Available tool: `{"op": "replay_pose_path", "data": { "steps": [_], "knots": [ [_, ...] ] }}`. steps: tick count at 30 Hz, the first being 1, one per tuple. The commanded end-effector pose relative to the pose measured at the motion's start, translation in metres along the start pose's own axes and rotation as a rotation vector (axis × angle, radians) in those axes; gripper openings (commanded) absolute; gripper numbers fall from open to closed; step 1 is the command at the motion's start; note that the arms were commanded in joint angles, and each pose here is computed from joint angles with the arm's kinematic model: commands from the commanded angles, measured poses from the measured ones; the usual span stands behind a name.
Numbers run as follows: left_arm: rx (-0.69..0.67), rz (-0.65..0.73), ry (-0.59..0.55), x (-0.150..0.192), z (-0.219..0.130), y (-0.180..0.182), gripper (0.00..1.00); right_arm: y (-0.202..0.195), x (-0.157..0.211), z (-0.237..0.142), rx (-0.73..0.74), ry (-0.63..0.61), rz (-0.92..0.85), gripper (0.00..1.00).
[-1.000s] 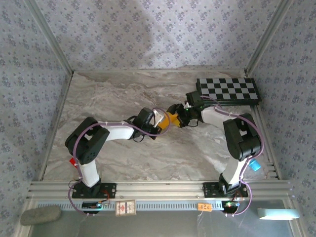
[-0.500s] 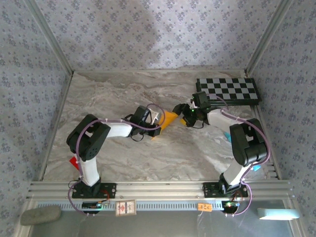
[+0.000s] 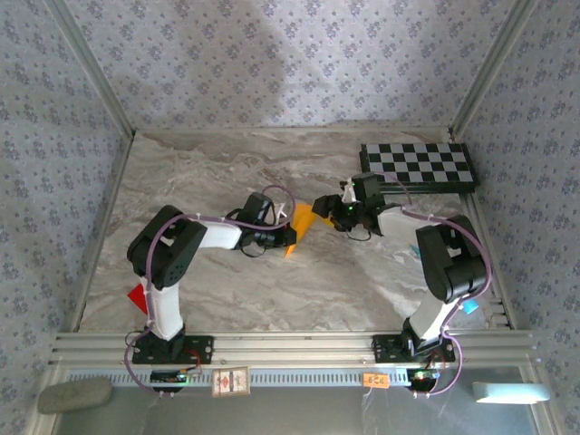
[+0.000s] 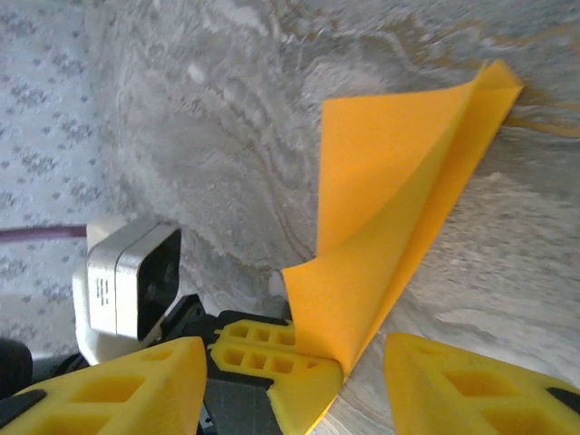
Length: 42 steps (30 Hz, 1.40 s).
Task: Fold a paper plane with a square sheet of paper (pick it up from the middle)
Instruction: Fold the wing for the fifth time at the center of the table.
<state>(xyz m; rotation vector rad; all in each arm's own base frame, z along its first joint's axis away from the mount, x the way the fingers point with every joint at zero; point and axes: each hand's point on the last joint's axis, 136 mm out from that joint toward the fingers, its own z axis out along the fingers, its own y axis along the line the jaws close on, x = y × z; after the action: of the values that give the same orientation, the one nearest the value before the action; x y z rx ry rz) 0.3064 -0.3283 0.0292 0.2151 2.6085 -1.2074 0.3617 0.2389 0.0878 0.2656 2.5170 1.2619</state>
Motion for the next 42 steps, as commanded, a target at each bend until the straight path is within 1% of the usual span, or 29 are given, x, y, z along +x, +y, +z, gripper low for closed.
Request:
{"op": "replay_pose_path", "data": {
  "steps": [1,9,18,31,37,42],
  "knots": [
    [0.054,-0.073,-0.012,-0.008,0.0,-0.006,0.0,0.01,0.005,0.014,-0.064,0.041,-0.074,0.52],
    [0.076,-0.116,-0.036,-0.009,0.0,0.0,0.0,0.014,0.017,0.037,-0.11,0.108,-0.112,0.46],
    [0.072,-0.143,-0.039,-0.005,0.002,0.008,0.0,0.018,0.021,0.054,-0.132,0.151,-0.143,0.42],
    [0.061,-0.169,-0.036,0.002,0.005,0.017,0.0,0.015,0.025,0.071,-0.145,0.19,-0.157,0.41],
    [0.034,-0.177,-0.032,0.006,0.005,0.024,0.07,0.016,0.025,0.074,-0.147,0.194,-0.156,0.41],
    [0.008,-0.192,-0.027,0.008,0.005,0.029,0.05,0.012,0.025,0.075,-0.135,0.197,-0.151,0.4]
  ]
}}
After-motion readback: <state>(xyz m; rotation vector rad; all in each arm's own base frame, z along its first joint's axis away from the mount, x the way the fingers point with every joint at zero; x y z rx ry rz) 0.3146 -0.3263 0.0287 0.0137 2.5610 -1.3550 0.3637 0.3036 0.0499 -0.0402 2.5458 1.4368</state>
